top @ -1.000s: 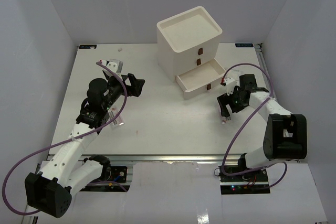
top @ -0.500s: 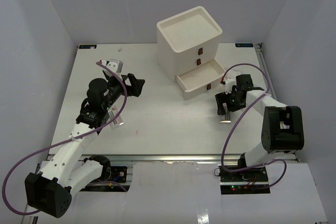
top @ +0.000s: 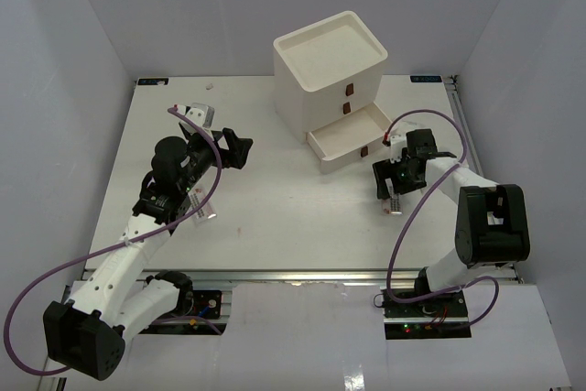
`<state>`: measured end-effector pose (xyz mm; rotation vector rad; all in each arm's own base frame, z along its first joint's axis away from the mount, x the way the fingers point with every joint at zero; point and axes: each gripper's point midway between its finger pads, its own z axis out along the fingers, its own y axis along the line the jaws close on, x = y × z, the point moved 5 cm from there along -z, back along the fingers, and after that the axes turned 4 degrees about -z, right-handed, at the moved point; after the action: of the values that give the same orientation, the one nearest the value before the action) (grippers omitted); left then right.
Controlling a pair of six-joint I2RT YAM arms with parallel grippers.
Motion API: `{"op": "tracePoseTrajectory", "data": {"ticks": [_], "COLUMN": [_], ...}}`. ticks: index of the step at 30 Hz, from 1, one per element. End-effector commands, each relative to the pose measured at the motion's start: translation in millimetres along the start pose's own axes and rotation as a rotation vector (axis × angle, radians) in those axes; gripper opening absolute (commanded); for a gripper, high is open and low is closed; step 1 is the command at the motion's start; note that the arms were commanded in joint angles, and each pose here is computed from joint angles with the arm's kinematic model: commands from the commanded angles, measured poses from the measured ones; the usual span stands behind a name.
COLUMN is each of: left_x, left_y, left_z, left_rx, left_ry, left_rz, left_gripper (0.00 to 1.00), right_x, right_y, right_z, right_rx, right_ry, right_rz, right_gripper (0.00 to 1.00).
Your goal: Organize the makeup
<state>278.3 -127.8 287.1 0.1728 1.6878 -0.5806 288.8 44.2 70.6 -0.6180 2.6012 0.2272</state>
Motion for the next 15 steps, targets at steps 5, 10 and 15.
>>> {"op": "tracePoseTrajectory", "data": {"ticks": [5, 10, 15], "left_x": [-8.8, -8.8, -7.9], "left_y": [-2.6, -2.5, -2.2], "left_z": [-3.7, -3.7, -3.7], "left_rx": [0.012, 0.011, 0.010], "left_ry": [-0.033, -0.034, -0.031], "left_rz": [0.003, 0.002, 0.003], "left_gripper": [0.98, 0.98, 0.98], "right_x": [-3.6, -3.8, 0.2], "right_y": [6.8, 12.7, 8.8], "right_z": [-0.3, 0.5, 2.9], "right_rx": [0.129, 0.155, 0.193], "right_ry": [-0.024, -0.034, -0.016], "right_rz": [0.053, 0.064, 0.076], "right_gripper": [0.90, 0.90, 0.90]}}
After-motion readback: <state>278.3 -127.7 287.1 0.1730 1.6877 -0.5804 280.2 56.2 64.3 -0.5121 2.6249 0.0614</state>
